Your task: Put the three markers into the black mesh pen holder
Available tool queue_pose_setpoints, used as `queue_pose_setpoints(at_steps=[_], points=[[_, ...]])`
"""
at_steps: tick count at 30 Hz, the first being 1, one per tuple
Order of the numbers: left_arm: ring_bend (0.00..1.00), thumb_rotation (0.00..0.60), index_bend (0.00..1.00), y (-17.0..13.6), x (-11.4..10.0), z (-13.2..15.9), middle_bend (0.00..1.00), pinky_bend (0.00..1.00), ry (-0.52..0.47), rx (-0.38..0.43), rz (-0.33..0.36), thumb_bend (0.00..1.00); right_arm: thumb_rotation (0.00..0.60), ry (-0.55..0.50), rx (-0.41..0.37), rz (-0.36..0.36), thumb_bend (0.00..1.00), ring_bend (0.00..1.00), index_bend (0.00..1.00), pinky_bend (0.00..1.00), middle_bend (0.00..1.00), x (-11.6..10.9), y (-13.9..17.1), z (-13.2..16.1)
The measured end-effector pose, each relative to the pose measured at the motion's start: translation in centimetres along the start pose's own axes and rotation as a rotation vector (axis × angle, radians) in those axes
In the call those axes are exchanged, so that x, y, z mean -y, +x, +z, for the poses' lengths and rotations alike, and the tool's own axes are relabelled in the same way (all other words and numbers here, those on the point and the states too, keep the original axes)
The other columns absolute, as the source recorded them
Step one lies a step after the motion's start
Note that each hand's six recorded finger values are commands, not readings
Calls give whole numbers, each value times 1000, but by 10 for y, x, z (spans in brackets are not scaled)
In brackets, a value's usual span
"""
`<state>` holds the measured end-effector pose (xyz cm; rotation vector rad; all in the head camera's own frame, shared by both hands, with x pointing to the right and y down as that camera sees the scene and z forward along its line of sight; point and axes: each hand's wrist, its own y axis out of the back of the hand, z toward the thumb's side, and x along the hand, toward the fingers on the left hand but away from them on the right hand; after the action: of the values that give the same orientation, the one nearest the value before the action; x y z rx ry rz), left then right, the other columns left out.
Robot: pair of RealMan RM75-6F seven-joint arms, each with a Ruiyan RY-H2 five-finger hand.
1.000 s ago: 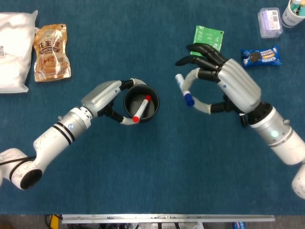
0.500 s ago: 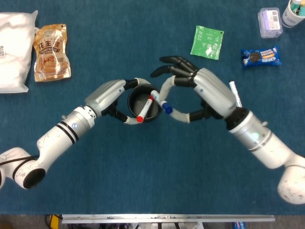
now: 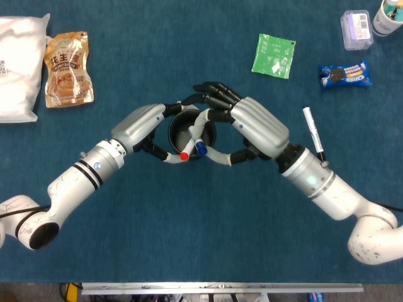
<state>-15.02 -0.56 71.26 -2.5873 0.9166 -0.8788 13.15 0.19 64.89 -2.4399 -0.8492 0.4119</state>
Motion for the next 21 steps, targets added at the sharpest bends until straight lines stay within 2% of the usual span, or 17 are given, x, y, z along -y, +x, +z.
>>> queue_pose_setpoints(at_steps=[3, 8, 12, 16, 21], points=[[272, 600, 243, -1, -2, -1, 348, 209, 2, -3, 4, 174, 600, 21, -1, -2, 202, 49, 236, 50, 142, 0, 1, -1], [272, 600, 243, -3, -5, -3, 348, 209, 8, -10, 10, 175, 600, 54, -16, -42, 163, 49, 231, 50, 141, -12, 4, 0], [273, 600, 243, -6, -6, -5, 348, 209, 11, -15, 12, 175, 600, 127, -36, -94, 162, 49, 232, 50, 147, -35, 13, -1], [273, 600, 243, -8, -8, -8, 348, 209, 19, -20, 14, 175, 600, 224, -36, -126, 170, 49, 311, 50, 189, -59, 28, -7], [272, 600, 243, -9, -8, -8, 348, 209, 20, -17, 17, 175, 600, 358, -1, -113, 208, 55, 401, 54, 209, -84, 54, -22]])
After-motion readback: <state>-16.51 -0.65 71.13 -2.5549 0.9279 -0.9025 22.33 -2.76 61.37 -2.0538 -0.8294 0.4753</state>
